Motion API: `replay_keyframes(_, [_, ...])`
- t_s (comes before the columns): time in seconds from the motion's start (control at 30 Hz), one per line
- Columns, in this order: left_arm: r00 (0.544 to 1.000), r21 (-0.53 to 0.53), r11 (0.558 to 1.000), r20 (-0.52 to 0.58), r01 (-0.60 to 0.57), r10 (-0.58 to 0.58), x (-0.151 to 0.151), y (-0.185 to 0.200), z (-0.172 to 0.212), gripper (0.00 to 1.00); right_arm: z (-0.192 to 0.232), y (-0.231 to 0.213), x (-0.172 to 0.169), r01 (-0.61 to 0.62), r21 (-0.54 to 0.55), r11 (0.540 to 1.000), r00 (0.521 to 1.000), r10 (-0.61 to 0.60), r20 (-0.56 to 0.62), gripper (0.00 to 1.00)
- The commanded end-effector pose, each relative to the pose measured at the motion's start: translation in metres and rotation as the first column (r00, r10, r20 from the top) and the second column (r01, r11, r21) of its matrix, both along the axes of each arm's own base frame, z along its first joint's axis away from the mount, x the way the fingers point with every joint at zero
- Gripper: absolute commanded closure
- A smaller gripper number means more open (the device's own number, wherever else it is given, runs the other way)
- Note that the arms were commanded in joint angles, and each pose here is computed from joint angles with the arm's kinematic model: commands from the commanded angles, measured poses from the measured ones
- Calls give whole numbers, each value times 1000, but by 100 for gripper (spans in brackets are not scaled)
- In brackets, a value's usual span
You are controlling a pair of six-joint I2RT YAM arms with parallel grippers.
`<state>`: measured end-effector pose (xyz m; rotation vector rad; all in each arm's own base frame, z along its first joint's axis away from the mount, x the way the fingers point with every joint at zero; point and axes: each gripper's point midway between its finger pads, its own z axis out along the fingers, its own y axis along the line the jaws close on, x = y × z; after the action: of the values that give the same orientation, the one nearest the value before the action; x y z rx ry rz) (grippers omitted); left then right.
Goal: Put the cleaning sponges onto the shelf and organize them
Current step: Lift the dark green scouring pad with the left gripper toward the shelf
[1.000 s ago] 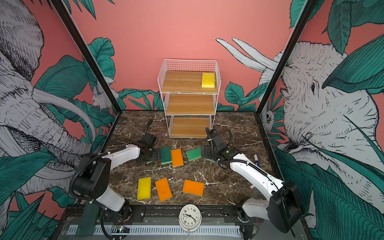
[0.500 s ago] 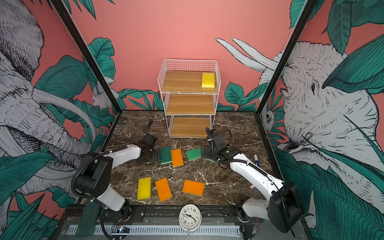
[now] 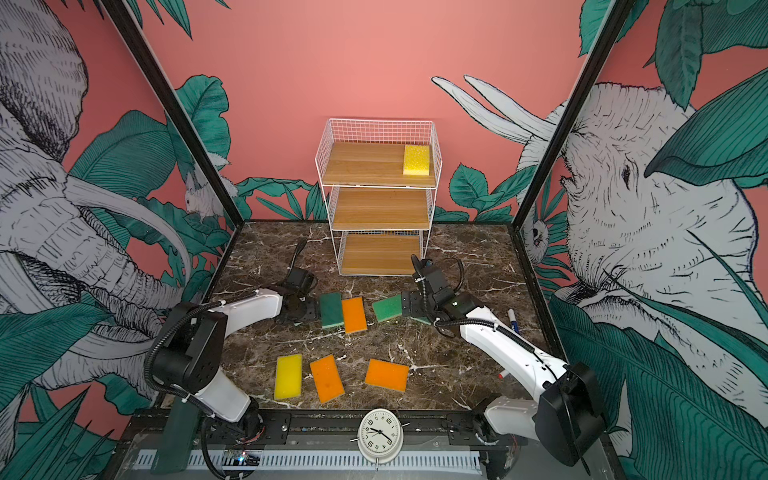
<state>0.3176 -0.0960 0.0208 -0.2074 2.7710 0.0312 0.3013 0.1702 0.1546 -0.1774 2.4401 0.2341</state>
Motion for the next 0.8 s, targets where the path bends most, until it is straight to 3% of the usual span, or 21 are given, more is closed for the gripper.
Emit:
replay_keyframes(0.0, [998, 59, 998, -52, 38, -35, -25, 14, 6, 32, -1, -3, -1, 0, 3, 1000, 1000, 0, 11, 4])
replay_keyframes(0.37, [988, 63, 994, 122, 88, -95, -32, 23, 106, 31, 1, 2, -1, -10, 38, 999, 1000, 9, 14, 5])
replay_keyframes(0.6, [937, 32, 988, 315, 149, -152, -32, 19, 195, 32, 7, 7, -2, -45, 53, 998, 999, 44, 21, 5])
replay_keyframes(0.77, [915, 85, 979, 349, 185, -203, -29, 19, 246, 32, 12, 6, -3, -48, 54, 997, 998, 46, 37, 5])
